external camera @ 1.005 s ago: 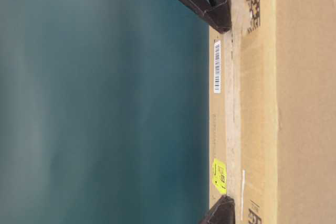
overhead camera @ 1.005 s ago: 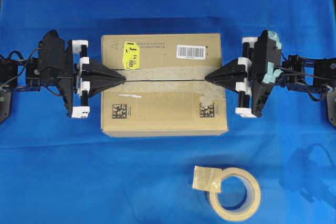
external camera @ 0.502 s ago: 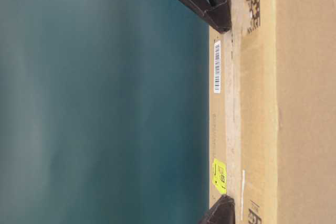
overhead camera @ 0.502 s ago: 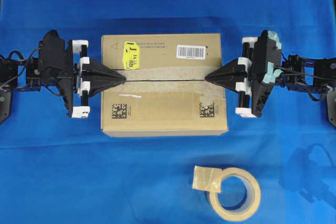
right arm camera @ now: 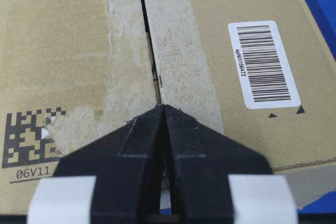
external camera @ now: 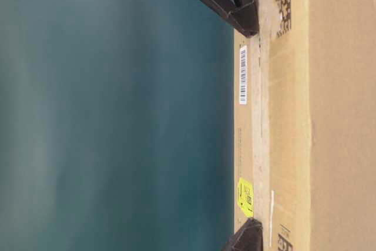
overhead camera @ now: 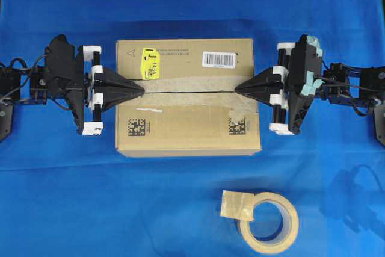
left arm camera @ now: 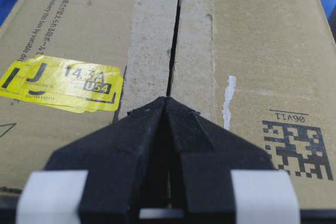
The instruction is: Close the cardboard box.
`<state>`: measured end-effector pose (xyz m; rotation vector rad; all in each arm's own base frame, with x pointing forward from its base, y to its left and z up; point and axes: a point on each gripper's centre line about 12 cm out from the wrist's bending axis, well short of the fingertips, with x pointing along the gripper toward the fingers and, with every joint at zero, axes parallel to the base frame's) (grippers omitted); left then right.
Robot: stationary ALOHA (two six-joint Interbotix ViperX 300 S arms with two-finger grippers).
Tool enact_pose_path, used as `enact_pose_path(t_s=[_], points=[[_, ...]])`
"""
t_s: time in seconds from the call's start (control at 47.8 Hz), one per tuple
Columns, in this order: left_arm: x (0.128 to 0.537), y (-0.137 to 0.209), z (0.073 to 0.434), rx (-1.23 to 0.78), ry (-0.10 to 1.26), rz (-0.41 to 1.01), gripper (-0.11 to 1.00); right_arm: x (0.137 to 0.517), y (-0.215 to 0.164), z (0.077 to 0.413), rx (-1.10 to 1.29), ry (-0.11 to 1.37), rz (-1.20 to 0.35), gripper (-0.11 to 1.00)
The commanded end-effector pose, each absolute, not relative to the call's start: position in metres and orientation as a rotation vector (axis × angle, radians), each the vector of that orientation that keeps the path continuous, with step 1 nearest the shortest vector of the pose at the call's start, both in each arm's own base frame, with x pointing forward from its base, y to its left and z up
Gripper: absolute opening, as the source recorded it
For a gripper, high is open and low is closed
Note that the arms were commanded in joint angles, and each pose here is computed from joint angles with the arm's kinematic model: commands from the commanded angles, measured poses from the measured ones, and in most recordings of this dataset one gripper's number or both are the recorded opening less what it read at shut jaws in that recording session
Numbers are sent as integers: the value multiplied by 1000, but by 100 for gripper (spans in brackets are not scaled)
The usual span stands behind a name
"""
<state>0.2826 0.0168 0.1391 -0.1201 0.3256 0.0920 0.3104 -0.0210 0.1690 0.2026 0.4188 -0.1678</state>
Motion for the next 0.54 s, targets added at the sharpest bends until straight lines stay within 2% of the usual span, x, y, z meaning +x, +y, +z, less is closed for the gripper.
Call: enact_pose_path(t_s=[0.0,0.523], points=[[284,16,138,-122,335,91,0,313,-20,174,202,395,-165,0],[285,16,138,-122,335,91,0,313,-20,174,197,398,-161,0]])
